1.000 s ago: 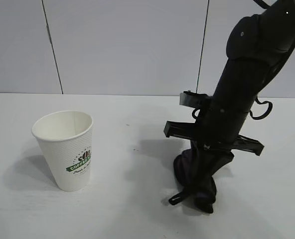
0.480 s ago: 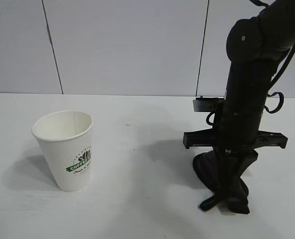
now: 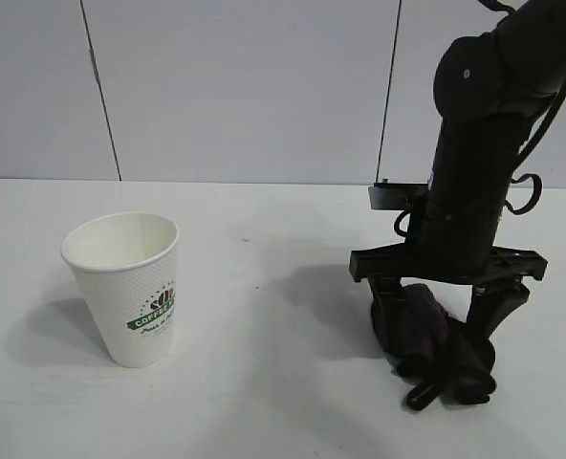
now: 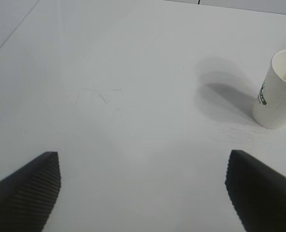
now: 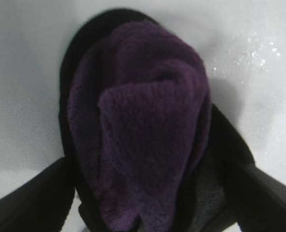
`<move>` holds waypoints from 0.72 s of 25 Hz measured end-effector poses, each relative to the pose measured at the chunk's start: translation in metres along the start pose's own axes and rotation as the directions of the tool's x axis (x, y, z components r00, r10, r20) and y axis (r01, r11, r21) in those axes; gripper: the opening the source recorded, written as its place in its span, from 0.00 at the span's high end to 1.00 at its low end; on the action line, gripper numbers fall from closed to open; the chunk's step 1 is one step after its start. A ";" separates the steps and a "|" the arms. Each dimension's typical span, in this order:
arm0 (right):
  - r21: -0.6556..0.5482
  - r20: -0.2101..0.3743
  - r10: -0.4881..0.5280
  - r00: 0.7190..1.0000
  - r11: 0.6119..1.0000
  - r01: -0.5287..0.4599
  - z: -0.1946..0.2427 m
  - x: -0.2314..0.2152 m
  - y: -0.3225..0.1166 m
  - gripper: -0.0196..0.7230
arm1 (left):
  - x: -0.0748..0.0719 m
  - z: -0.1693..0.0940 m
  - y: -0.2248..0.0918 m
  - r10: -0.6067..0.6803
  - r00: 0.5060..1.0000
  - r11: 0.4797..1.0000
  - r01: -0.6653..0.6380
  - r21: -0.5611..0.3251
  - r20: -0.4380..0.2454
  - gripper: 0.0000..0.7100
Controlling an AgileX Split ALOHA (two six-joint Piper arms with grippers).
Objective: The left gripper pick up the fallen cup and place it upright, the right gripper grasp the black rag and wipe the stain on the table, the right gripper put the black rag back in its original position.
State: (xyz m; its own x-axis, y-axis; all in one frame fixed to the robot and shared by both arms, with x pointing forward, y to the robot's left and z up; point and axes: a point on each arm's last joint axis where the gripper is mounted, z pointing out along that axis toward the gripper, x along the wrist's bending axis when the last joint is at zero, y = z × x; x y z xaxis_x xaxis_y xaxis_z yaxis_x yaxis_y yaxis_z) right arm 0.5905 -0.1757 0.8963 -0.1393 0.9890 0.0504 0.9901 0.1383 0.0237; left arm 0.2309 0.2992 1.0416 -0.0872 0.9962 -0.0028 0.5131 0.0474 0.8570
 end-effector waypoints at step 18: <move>-0.672 -0.118 -0.105 0.987 0.741 -0.002 -0.348 0.003 -0.077 0.11 | 0.000 0.000 0.000 0.000 1.000 1.000 0.000 0.000 0.000 0.06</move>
State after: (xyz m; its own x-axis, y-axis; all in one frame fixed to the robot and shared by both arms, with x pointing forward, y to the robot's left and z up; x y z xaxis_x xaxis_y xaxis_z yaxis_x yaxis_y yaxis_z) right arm 0.5080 -0.2018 1.2418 -0.2431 0.9559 0.1651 0.7225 0.0648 0.6883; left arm 0.2308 0.2992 1.0415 -0.0872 0.9962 -0.0028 0.5132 0.0474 0.8570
